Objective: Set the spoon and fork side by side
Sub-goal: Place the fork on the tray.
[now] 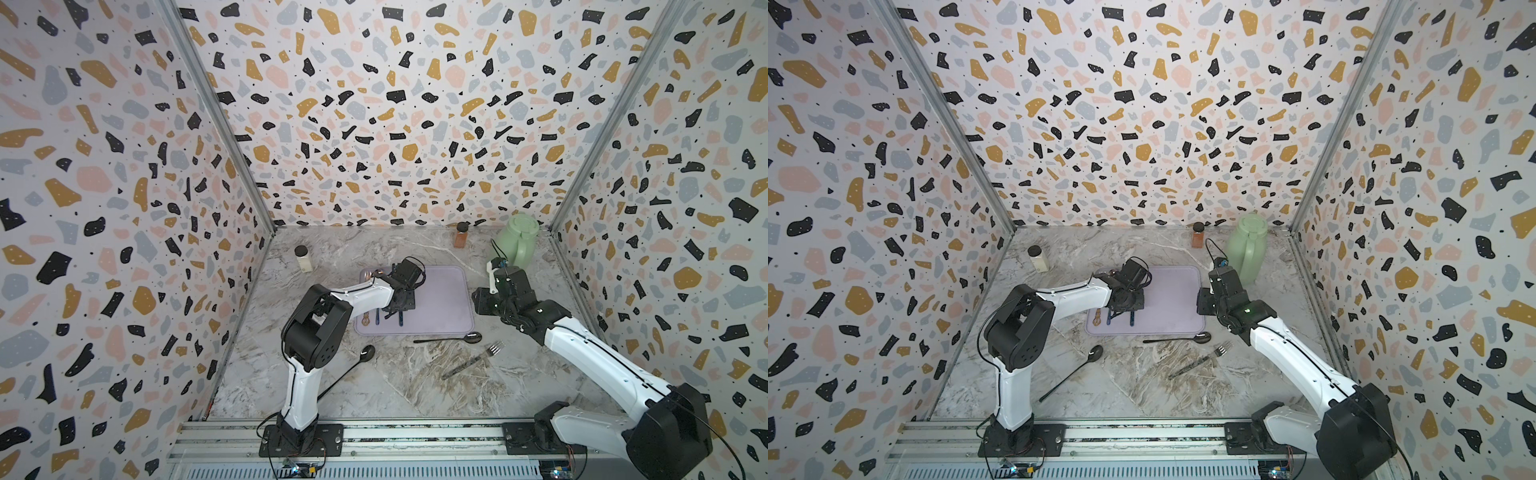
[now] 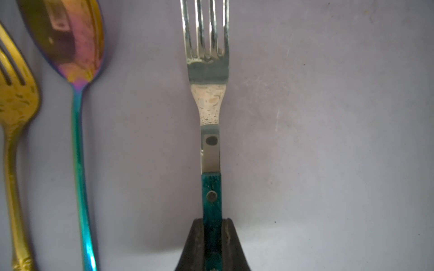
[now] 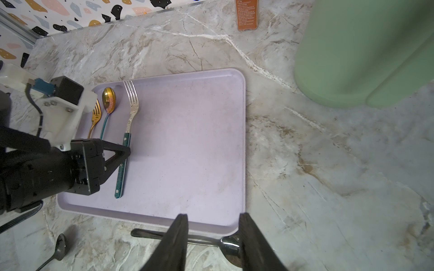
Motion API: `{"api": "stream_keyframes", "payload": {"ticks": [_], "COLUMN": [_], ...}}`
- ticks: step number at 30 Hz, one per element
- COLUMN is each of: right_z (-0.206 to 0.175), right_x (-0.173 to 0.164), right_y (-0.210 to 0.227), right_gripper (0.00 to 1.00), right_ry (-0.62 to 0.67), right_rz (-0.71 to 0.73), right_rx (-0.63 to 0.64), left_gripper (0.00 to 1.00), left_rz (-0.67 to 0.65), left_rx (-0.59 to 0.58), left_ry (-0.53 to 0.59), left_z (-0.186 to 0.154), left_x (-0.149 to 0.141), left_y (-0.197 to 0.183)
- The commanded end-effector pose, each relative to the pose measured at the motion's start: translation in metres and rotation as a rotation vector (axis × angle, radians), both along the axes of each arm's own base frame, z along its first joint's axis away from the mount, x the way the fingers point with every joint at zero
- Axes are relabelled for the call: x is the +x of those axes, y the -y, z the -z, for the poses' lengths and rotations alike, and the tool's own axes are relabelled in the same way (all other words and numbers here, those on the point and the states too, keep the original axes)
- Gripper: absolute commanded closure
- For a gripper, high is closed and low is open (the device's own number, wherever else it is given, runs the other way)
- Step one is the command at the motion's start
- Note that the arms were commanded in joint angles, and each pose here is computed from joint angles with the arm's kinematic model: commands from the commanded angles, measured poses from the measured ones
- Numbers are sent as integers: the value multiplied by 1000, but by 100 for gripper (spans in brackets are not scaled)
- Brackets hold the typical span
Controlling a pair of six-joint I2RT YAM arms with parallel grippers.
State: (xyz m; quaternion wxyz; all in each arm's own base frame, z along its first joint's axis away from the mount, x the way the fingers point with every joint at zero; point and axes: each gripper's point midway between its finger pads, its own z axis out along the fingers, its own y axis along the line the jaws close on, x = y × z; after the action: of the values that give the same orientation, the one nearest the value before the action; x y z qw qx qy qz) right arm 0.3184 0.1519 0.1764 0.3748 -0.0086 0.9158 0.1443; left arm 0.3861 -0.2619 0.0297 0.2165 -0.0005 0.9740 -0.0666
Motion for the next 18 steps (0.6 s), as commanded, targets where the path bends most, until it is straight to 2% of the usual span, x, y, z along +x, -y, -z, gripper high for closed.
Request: {"api": "stream_keyframes", "payload": {"ticks": [1,5,7,14,18], "right_z": [-11,-12,-13,-18,-24], "right_x": [2,1,1,-3,-9], "right_y": [4,5,5,12,14], "right_gripper": [59,59,58,58,57], "right_ry": [17,23,21,-2,-21], "right_rz": [20,25,28,71,92], "right_rx": [1,2,4,0,28], "left_gripper": [87,64,58,55,55], "left_rz": [-2,4,9,40,67], "left_rx": [-13,-15,-16,-13,-15], "left_ry": [10,9,18,81,111], "left_z": [-3,-7,-14,-57,-83], "left_x": [3,2,2,-5,-18], "left_y": [9,10,10,7,0]}}
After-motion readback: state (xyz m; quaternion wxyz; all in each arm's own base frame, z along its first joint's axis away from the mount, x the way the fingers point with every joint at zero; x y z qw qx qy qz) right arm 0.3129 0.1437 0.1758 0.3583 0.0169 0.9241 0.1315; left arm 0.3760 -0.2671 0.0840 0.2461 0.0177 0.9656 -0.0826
